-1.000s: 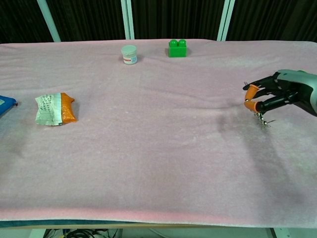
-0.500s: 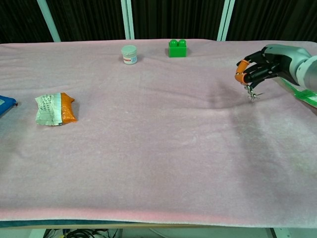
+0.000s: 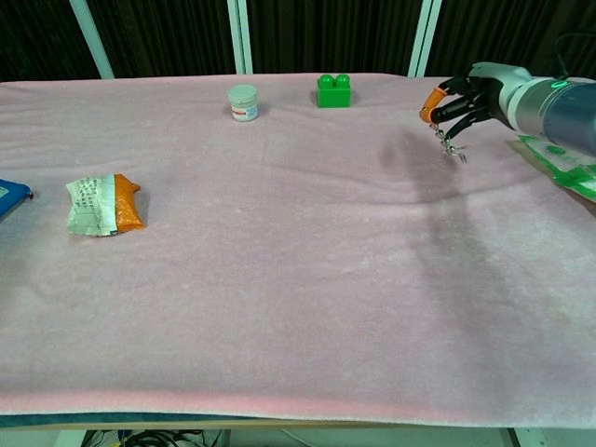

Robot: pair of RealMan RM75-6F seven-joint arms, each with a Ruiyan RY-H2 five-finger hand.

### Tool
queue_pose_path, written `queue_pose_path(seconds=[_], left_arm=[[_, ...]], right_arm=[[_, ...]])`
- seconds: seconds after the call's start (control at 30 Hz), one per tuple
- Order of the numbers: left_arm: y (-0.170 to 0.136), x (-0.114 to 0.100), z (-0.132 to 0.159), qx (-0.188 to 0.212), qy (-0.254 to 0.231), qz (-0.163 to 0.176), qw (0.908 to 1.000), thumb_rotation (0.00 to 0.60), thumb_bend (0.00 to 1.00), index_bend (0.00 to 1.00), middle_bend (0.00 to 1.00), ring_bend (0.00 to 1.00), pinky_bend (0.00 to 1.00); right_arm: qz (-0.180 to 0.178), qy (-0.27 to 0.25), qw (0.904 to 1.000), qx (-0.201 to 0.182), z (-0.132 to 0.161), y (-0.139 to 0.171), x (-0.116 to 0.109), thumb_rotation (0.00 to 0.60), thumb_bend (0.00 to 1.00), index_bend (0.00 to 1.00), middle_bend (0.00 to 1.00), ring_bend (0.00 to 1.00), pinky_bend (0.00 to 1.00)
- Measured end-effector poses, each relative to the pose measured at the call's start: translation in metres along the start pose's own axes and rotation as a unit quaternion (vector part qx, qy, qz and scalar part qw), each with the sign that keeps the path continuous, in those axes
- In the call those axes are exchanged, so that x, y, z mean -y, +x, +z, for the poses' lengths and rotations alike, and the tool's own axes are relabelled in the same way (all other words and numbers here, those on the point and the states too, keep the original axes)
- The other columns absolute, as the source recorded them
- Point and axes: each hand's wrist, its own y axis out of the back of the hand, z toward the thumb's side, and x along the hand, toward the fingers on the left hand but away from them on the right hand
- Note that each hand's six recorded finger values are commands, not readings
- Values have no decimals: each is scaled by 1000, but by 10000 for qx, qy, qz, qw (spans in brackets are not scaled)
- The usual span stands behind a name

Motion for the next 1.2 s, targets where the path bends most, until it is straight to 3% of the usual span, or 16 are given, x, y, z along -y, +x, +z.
queue_pose_path(seconds=[0.3, 0.57, 1.2], left_arm=[[2, 1, -2, -67, 32, 12, 10000, 600, 299, 245, 43, 0, 0], [3, 1, -2, -104, 72, 20, 9999, 600, 298, 245, 43, 0, 0], [1, 3, 1, -64, 128, 18, 9999, 600, 298, 245, 43, 0, 0]], right_arm=[[-169, -174, 9997, -8, -1, -20, 2, 600, 383, 611, 112, 151, 376], [-279, -239, 9992, 125, -19, -28, -1, 600, 383, 611, 112, 151, 376], [-356, -228, 9987, 279, -52, -27, -10, 600, 384, 611, 112, 151, 374]])
